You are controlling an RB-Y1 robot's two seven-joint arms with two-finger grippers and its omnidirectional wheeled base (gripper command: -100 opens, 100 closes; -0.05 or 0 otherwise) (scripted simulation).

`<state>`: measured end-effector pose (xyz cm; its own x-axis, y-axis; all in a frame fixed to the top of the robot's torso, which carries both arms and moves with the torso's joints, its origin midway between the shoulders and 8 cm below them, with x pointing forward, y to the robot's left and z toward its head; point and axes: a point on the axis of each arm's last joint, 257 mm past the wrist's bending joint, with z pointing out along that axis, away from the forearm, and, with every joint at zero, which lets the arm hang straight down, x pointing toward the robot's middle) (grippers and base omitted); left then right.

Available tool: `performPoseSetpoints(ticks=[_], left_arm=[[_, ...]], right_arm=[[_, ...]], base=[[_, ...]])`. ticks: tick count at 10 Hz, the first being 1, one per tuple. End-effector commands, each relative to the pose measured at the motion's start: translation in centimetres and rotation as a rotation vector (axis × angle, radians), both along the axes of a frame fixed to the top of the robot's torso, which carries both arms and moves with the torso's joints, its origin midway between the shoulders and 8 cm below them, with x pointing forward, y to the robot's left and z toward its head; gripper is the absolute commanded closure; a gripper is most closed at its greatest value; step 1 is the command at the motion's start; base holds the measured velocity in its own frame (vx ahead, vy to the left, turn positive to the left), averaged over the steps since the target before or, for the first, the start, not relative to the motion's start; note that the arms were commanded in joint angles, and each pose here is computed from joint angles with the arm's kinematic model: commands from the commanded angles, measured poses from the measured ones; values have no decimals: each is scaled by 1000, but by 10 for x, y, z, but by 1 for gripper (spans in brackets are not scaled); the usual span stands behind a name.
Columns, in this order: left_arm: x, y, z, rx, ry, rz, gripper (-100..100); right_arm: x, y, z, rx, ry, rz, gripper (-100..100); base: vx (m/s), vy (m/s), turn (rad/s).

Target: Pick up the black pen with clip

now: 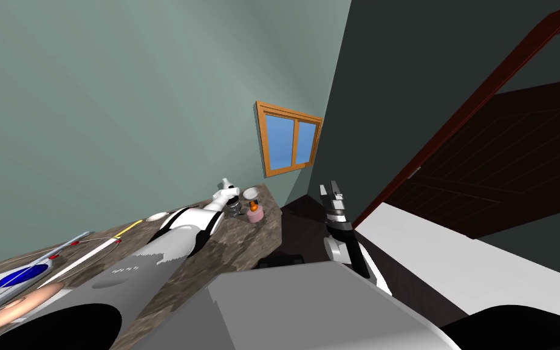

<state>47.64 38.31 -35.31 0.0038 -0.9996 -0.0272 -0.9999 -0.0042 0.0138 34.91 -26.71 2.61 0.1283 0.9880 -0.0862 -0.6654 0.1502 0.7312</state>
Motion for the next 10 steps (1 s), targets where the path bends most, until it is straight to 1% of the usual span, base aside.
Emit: performPoseSetpoints(ticks=[1, 3, 4, 5, 6, 7, 9, 10], left_arm=[[0, 0, 0, 0, 0, 0, 100], [0, 0, 0, 0, -1, 0, 100], [0, 0, 0, 0, -1, 0, 0], [2, 3, 12, -1, 1, -4, 100], [3, 4, 14, -1, 1, -5, 100], [4, 7, 22, -1, 2, -7, 100], [5, 6, 20, 0, -2, -8, 100], [4, 6, 20, -1, 0, -8, 0]], right_arm=[[0, 0, 0, 0, 0, 0, 0], [0, 0, 0, 0, 0, 0, 0], [0, 0, 0, 0, 0, 0, 0], [0, 0, 0, 0, 0, 0, 0], [0, 0, 0, 0, 0, 0, 0], [0, 0, 0, 0, 0, 0, 0], [0, 0, 0, 0, 0, 0, 0], [0, 0, 0, 0, 0, 0, 0]], base=[[0, 0, 0], [0, 0, 0], [0, 0, 0], [5, -7, 37], [9, -12, 39], [6, -22, 29], [1, -16, 5], [0, 0, 0]])
